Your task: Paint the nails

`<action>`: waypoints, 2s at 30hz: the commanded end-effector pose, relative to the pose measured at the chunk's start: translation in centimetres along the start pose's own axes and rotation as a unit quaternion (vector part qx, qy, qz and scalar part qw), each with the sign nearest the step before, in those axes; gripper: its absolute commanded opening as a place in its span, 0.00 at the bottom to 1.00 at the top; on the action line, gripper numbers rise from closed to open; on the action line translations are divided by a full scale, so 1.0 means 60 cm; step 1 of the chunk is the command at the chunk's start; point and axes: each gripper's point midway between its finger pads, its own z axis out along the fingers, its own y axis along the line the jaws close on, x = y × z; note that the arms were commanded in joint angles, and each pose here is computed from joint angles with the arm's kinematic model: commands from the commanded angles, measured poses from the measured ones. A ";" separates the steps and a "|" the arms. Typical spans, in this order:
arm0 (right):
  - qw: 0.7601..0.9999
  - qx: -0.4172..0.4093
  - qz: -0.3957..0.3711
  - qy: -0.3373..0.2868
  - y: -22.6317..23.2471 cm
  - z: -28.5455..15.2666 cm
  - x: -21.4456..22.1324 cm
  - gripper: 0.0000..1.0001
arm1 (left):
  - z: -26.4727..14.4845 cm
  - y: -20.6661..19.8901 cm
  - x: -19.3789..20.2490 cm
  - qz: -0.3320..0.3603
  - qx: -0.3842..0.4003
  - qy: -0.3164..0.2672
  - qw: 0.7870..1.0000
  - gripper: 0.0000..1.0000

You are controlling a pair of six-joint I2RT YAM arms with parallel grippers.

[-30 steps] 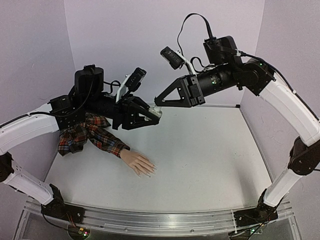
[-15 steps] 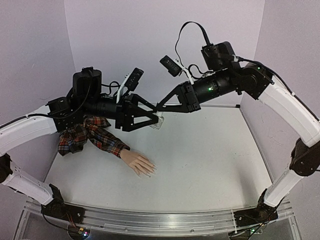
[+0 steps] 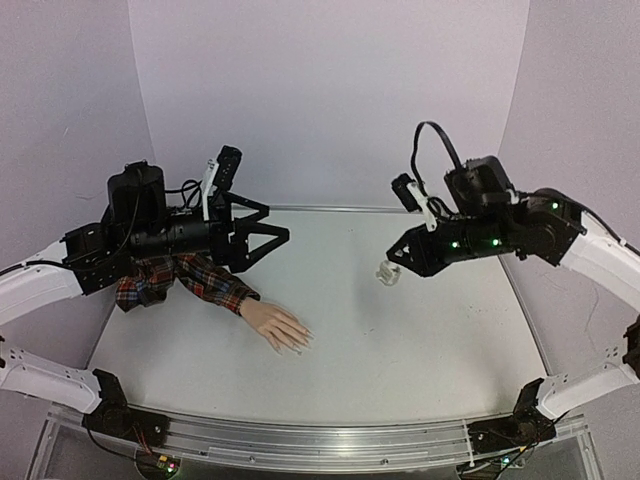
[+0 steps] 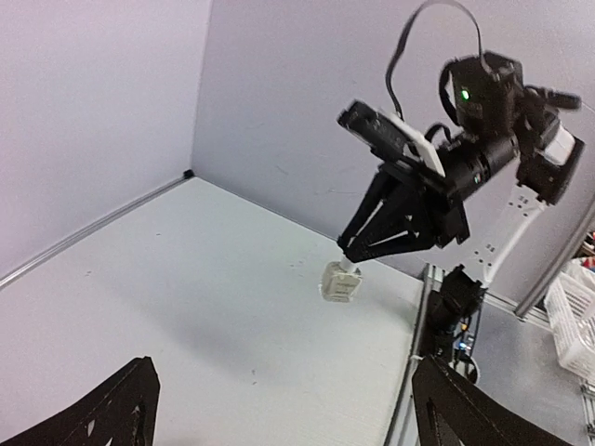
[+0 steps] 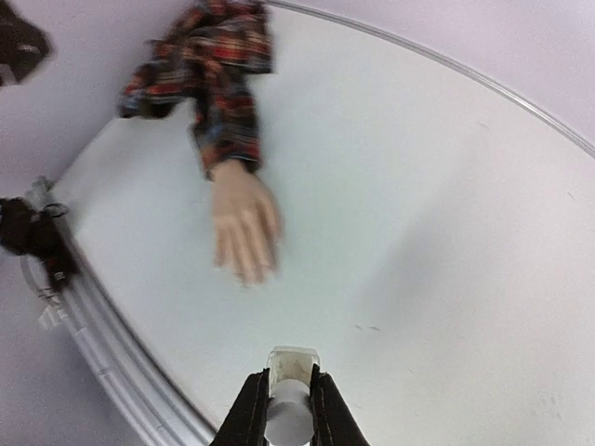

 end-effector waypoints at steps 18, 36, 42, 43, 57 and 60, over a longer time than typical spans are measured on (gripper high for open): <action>0.880 0.370 0.287 -0.078 -0.322 0.064 0.235 0.00 | -0.094 0.082 -0.050 -0.015 -0.173 -0.117 0.978 0.98; 0.878 0.377 0.294 -0.029 -0.326 0.130 0.302 0.01 | -0.092 0.078 -0.050 -0.016 -0.165 -0.115 0.979 0.98; 0.879 0.375 0.295 -0.016 -0.325 0.140 0.316 0.09 | -0.090 0.077 -0.051 -0.017 -0.163 -0.115 0.980 0.98; 0.879 0.374 0.294 -0.015 -0.324 0.141 0.317 0.12 | -0.090 0.077 -0.051 -0.017 -0.163 -0.115 0.980 0.98; 0.896 0.350 0.272 -0.018 -0.309 0.092 0.283 0.61 | -0.097 0.075 -0.062 -0.014 -0.166 -0.118 0.979 0.98; 0.911 0.321 0.255 -0.037 -0.295 0.048 0.245 0.83 | -0.106 0.080 -0.066 -0.013 -0.179 -0.122 0.976 0.98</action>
